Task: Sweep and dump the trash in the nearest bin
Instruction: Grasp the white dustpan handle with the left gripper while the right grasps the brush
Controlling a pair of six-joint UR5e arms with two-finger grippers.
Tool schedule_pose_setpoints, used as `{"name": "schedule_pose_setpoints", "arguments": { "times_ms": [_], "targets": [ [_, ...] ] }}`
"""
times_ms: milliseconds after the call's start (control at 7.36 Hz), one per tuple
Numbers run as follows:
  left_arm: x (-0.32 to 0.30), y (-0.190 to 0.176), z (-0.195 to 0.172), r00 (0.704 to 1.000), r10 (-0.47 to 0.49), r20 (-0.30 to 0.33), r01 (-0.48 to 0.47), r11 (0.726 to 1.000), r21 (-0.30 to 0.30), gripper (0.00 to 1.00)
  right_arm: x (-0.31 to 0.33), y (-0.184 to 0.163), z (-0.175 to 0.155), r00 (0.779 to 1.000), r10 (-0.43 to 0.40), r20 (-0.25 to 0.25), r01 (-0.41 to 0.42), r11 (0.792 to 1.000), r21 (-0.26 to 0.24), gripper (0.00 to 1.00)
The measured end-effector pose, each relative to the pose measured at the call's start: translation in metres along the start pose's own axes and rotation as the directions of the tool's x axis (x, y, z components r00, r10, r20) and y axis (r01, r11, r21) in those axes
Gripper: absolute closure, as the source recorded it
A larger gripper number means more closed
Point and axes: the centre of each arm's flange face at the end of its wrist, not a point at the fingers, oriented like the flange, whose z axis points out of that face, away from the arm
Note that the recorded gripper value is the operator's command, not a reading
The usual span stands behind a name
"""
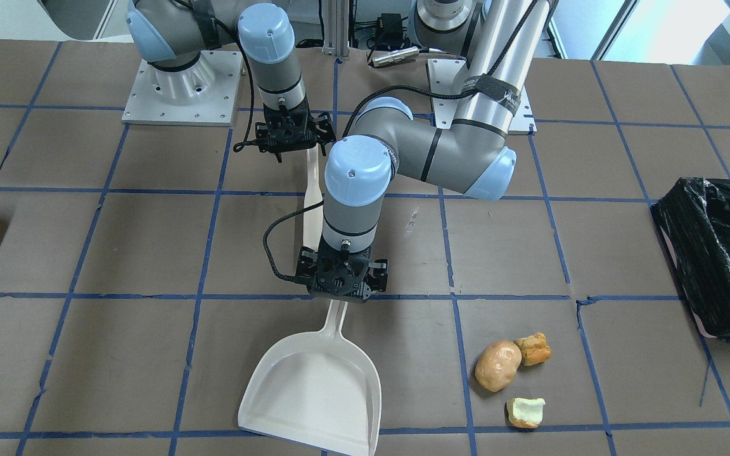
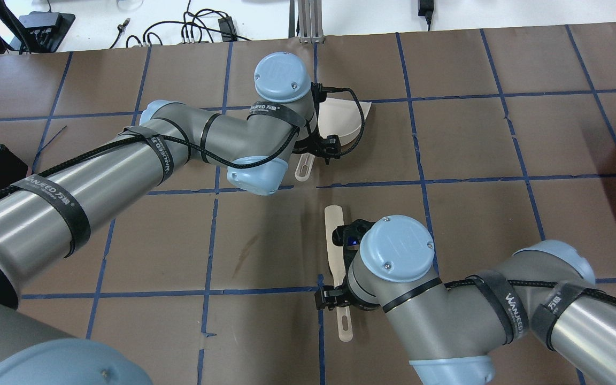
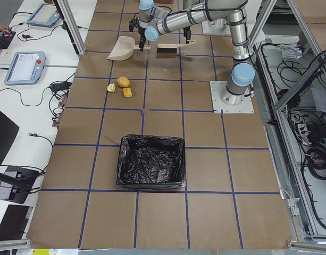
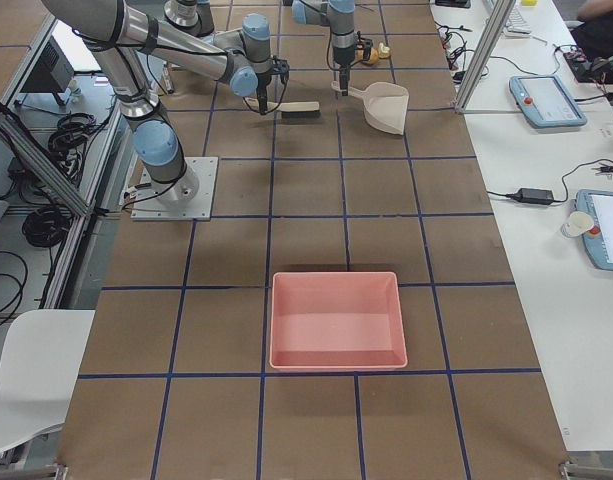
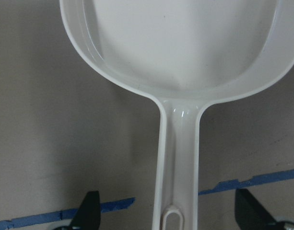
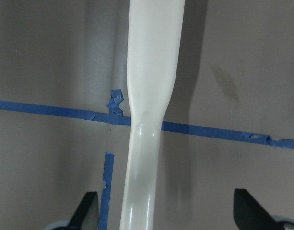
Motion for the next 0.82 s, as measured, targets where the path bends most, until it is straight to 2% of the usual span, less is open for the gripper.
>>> {"name": "schedule_pose_setpoints", "arguments": {
  "times_ms": [136, 272, 408, 815],
  "targets": [
    [0.002, 0.003, 0.002, 1.000, 0.002, -0.002, -0.002, 1.000, -0.004, 0.26, -0.006, 0.004, 0.001, 1.000, -0.003, 0.005, 0.003, 1.000, 0.014, 0.01],
    [0.002, 0.004, 0.003, 1.000, 0.007, -0.002, -0.007, 1.000, -0.007, 0.33, -0.012, 0.007, 0.002, 1.000, -0.015, 0.011, 0.014, 0.999, 0.029, 0.01],
    [0.003, 0.004, 0.003, 1.000, 0.011, -0.001, -0.011, 1.000, -0.008, 0.51, -0.015, 0.008, 0.002, 1.000, -0.021, 0.015, 0.021, 0.999, 0.041, 0.01],
    [0.002, 0.006, 0.004, 1.000, 0.015, 0.002, -0.015, 1.000, -0.011, 0.67, -0.014, 0.014, 0.009, 1.000, -0.024, 0.008, 0.024, 0.999, 0.034, 0.02]
  ]
}}
